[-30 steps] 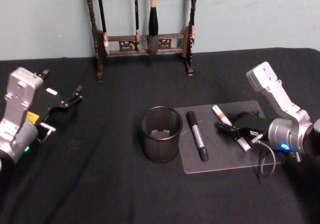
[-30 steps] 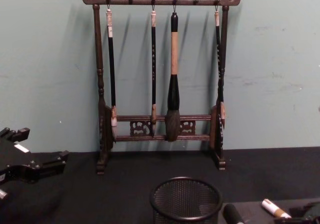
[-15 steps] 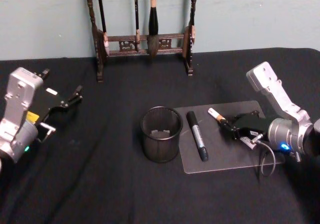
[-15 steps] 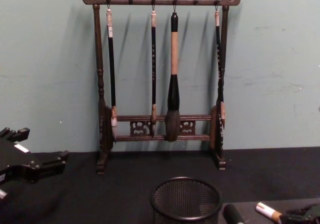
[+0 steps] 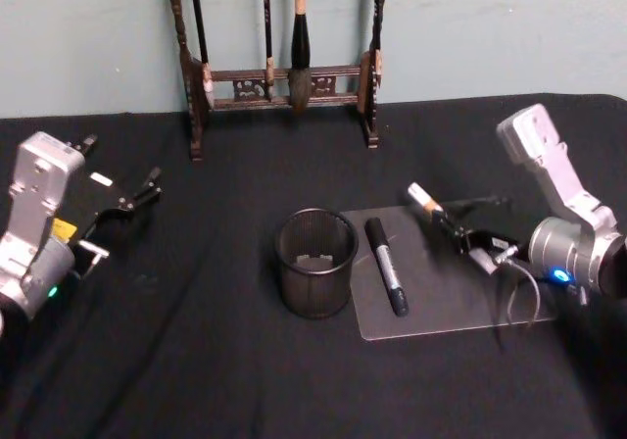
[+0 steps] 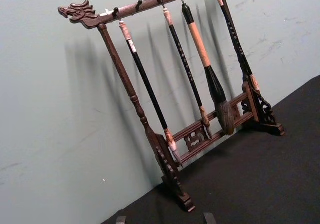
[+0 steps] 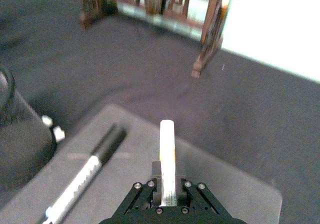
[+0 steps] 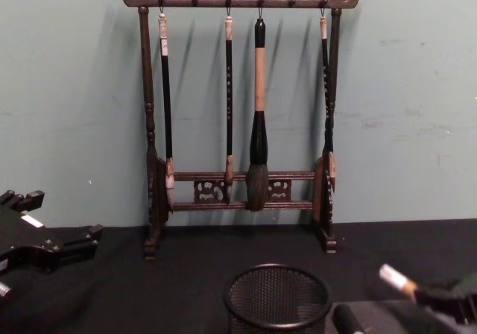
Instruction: Pick up the water-based marker from the table and place it into the pen holder.
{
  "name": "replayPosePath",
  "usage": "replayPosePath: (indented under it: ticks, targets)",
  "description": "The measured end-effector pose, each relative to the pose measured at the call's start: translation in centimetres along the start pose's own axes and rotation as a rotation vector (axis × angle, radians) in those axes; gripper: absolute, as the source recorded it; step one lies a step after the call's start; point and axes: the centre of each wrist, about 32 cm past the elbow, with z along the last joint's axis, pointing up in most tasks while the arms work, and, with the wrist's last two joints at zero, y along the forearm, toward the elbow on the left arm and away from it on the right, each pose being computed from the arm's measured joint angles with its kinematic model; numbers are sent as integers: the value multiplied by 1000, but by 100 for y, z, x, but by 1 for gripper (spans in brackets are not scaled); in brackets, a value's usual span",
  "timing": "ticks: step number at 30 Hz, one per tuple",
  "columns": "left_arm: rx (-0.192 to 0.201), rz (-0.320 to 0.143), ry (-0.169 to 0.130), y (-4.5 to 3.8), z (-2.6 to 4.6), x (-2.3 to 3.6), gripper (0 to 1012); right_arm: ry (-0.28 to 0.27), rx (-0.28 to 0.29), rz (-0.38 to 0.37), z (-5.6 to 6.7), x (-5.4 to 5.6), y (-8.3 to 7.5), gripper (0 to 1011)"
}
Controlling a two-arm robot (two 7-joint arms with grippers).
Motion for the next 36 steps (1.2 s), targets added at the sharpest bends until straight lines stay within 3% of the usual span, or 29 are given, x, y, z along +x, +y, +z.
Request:
replayPosePath:
  ticks: [5,14,18,21,27,32,36]
  targets:
    - [0,0,0,0,0,0,1001,-1,130,-7,44,-28,-35,161]
    - [0,0,0,0,0,0,1001,-39,302,-8,125,-101,-48,161]
    - [0,0,0,0,0,0,1001,-55,414,5,156,-183,8,161]
    - [0,0,0,0,0,0,1001,-59,465,18,162,-225,46,161]
    - [0,0,0,0,0,0,1001,-45,626,93,216,-385,224,161]
    - [0,0,0,0,0,0,1001,-24,702,159,261,-494,344,161]
    - [0,0,0,0,0,0,1001,-17,721,201,266,-556,409,161]
